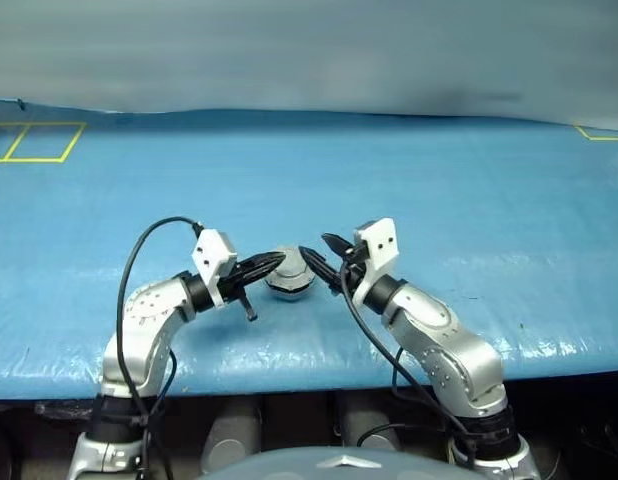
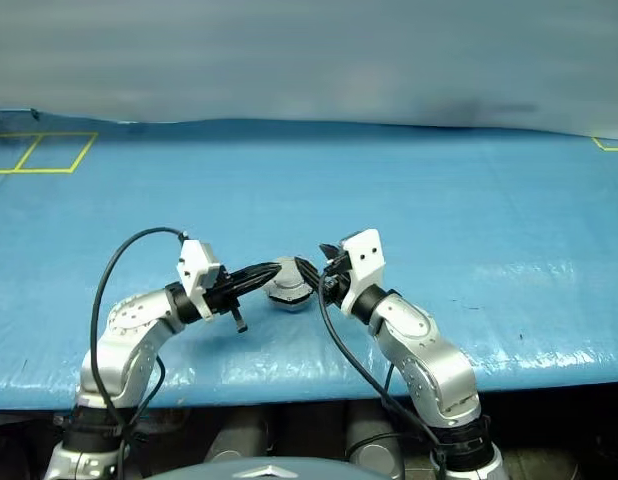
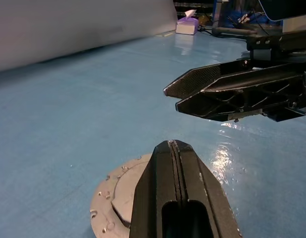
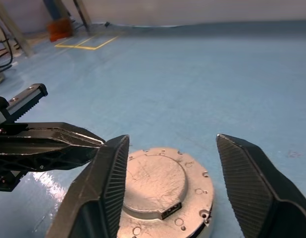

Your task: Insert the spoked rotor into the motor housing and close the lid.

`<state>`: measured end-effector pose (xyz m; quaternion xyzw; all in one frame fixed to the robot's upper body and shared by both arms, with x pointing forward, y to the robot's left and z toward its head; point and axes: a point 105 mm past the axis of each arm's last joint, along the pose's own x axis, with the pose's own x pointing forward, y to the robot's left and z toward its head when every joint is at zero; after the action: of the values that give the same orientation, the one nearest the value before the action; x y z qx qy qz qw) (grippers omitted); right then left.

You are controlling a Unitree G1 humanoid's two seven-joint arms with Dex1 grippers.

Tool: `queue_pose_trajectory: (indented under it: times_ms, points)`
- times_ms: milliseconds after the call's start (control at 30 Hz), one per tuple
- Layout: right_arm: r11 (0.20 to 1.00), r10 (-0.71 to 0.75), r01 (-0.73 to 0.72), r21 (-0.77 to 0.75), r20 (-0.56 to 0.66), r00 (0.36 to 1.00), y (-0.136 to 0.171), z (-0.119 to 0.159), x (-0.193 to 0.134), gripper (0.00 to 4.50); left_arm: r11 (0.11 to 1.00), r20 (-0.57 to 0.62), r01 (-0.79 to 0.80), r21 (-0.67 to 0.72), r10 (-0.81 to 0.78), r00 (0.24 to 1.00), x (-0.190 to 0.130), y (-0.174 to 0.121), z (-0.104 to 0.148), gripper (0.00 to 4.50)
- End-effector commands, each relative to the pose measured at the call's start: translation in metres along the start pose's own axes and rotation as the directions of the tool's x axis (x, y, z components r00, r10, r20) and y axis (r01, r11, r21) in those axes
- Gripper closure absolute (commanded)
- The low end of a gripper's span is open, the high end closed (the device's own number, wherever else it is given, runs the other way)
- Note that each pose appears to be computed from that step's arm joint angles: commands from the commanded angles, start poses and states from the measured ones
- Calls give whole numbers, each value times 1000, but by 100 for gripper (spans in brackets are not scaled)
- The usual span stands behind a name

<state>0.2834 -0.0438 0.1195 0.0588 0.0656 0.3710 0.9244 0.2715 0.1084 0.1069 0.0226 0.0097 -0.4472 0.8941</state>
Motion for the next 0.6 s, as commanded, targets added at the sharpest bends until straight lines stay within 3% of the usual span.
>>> queue_pose_trajectory:
  times_ms: [33, 100, 333, 600]
  points:
    - [997, 71, -72, -29, -43, 997, 9, 0, 8, 59, 993, 68, -110, 39, 107, 992, -12, 3, 13, 450]
    - [992, 110, -115, -48, -93, 990, 11, -3, 16, 5, 976, 66, -212, 38, 210, 976, -23, 6, 5, 450]
    - [979, 149, -173, -104, -203, 968, 6, -11, 31, 5, 941, 21, -337, 28, 337, 941, -35, 0, -23, 450]
    - [970, 154, -193, -147, -245, 957, 5, -20, 38, 5, 938, 22, -347, 2, 347, 938, -34, -8, -42, 450]
